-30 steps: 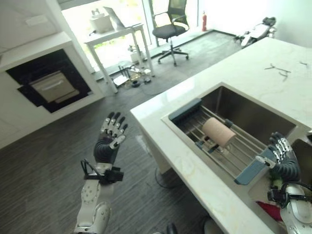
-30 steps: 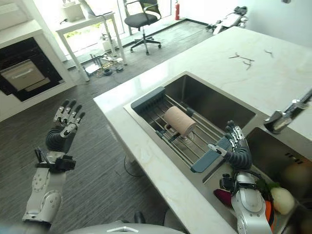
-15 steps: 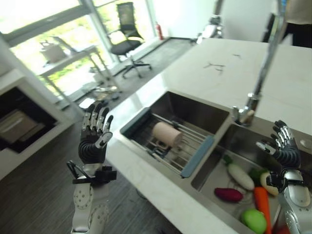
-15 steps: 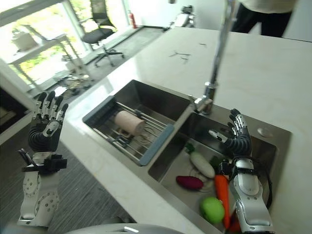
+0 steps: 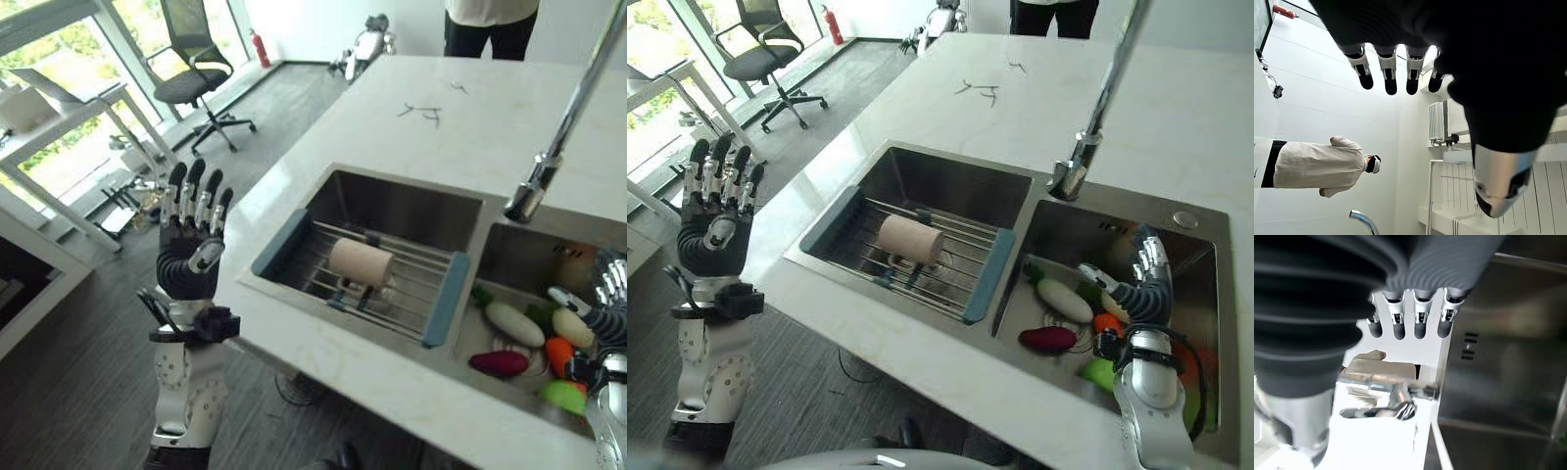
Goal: Place the dishes in the dishwasher.
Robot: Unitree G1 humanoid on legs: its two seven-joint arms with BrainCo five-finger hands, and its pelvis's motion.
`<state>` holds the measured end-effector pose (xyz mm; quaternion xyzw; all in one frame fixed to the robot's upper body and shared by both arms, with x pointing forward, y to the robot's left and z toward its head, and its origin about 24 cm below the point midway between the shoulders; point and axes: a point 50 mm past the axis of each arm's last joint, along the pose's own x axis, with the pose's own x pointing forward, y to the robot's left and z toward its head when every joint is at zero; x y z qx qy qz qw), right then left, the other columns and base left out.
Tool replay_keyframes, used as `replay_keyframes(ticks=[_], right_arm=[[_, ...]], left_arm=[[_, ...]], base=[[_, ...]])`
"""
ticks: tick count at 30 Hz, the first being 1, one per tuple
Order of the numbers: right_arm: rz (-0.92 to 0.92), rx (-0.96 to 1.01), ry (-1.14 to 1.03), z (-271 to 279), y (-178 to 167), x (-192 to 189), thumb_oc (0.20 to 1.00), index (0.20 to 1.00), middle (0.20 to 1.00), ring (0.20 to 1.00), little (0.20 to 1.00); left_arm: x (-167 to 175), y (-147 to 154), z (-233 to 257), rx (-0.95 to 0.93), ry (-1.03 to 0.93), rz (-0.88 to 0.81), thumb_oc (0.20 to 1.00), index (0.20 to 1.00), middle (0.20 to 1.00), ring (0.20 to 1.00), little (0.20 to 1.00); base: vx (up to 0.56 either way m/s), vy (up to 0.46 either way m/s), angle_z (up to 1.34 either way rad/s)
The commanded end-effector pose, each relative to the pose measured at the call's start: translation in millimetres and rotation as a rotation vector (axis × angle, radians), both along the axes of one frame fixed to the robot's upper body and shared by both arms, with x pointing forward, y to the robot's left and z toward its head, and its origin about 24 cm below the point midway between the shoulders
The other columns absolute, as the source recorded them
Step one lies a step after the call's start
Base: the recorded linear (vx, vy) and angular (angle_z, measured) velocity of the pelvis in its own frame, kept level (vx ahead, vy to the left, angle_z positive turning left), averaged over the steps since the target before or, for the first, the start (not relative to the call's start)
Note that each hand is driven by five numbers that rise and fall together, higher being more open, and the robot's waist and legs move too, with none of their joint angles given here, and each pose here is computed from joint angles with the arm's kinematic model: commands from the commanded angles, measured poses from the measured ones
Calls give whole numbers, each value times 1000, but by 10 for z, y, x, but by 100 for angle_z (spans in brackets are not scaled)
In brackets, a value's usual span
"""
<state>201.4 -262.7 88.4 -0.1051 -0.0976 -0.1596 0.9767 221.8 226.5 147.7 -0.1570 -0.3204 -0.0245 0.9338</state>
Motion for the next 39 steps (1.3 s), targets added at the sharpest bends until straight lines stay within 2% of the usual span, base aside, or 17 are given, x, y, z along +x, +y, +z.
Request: replay_keyframes(ticks=[1, 7, 11, 15, 23, 28, 30, 32, 34, 39], right_arm=[[-41, -57, -138, 248, -76, 48, 1000, 1000, 1000, 1000, 1000], [-68, -52, -148, 252, -179, 22, 1000, 1000, 1000, 1000, 1000], [-48, -72, -163, 275, -124, 53, 1000, 1000, 1000, 1000, 1000], [-46, -91, -151, 282, -78, 77, 1000, 1000, 1000, 1000, 1000], [-49, -141, -121, 317, -151, 97, 1000, 1000, 1000, 1000, 1000], [-48, -176, -161, 502, -256, 119, 1000, 1000, 1000, 1000, 1000], [-63, 43, -190, 436, -256, 69, 1000, 1000, 1000, 1000, 1000], [-7, 78, -174, 293, -91, -3, 1000, 1000, 1000, 1000, 1000], [33, 74, -172, 272, 24, 52, 1000, 1000, 1000, 1000, 1000], [36, 51, -165, 275, 43, 137, 1000, 1000, 1000, 1000, 1000]], left_arm=[[-98, 24, 271, 86, -133, -3, 1000, 1000, 1000, 1000, 1000], [-62, -35, 220, 135, -99, -21, 1000, 1000, 1000, 1000, 1000], [-72, 0, 181, 165, -70, 6, 1000, 1000, 1000, 1000, 1000], [-56, 46, 195, 140, -60, 22, 1000, 1000, 1000, 1000, 1000], [-74, -30, 200, 12, -101, -91, 1000, 1000, 1000, 1000, 1000], [-122, -5, 200, -11, -152, -91, 1000, 1000, 1000, 1000, 1000], [-41, -102, 207, 33, -138, -165, 1000, 1000, 1000, 1000, 1000], [-36, -138, 244, 78, -143, -168, 1000, 1000, 1000, 1000, 1000], [-23, -116, 278, 87, -142, -149, 1000, 1000, 1000, 1000, 1000], [62, -148, 378, 187, -146, -90, 1000, 1000, 1000, 1000, 1000]], base=[[-13, 54, -73], [2, -15, 22], [23, -31, 16], [42, -80, -4], [66, -54, -22], [267, 781, -70], [276, 932, 7], [208, 568, 81], [127, 322, 4], [15, 22, -47]])
